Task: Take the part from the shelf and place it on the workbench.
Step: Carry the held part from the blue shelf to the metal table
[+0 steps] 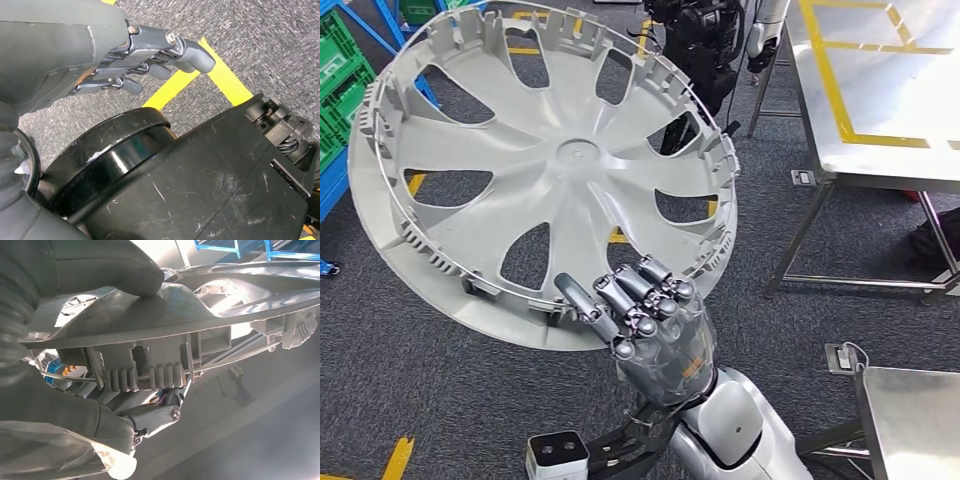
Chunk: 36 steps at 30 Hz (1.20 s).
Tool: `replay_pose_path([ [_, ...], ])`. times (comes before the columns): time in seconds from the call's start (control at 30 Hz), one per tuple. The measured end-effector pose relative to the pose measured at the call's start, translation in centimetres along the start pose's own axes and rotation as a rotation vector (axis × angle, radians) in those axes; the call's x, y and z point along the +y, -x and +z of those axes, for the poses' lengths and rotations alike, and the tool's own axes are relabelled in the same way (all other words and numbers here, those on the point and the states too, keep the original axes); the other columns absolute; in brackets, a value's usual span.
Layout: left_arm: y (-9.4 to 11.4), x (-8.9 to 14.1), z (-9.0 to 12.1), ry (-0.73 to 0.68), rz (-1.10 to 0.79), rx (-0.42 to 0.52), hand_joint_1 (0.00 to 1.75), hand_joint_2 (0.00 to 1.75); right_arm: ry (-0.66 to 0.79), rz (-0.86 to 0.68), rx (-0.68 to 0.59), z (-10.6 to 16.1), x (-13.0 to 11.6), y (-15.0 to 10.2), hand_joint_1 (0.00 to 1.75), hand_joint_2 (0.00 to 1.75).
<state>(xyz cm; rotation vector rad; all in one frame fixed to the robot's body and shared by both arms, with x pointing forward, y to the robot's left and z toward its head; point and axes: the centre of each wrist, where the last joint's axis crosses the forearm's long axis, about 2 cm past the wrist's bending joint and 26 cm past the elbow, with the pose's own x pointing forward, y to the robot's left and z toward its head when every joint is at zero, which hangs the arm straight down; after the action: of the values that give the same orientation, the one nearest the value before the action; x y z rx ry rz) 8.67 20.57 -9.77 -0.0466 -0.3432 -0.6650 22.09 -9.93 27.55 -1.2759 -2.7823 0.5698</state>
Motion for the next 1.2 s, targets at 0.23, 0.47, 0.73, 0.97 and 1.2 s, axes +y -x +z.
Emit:
replay_pose_path([
  [0.23, -0.02, 0.00, 0.00, -0.001, -0.003, -0.003, 0.00, 1.75, 0.000, 0.000, -0.001, 0.00, 0.00, 0.01, 1.75, 1.75],
  [0.47, -0.03, 0.00, 0.00, -0.003, -0.005, -0.010, 0.00, 1.75, 0.000, 0.000, -0.002, 0.00, 0.00, 0.01, 1.75, 1.75],
  [0.73, -0.04, -0.01, 0.00, -0.003, -0.008, -0.015, 0.00, 1.75, 0.000, 0.000, -0.002, 0.00, 0.00, 0.01, 1.75, 1.75],
  [0.97, -0.10, -0.01, -0.01, -0.004, -0.022, -0.019, 0.00, 1.75, 0.000, 0.001, -0.005, 0.00, 0.00, 0.02, 1.75, 1.75],
  [1.2, -0.03, 0.09, -0.01, -0.010, -0.022, -0.017, 0.00, 1.75, 0.000, 0.000, -0.009, -0.01, 0.00, 0.01, 1.75, 1.75],
])
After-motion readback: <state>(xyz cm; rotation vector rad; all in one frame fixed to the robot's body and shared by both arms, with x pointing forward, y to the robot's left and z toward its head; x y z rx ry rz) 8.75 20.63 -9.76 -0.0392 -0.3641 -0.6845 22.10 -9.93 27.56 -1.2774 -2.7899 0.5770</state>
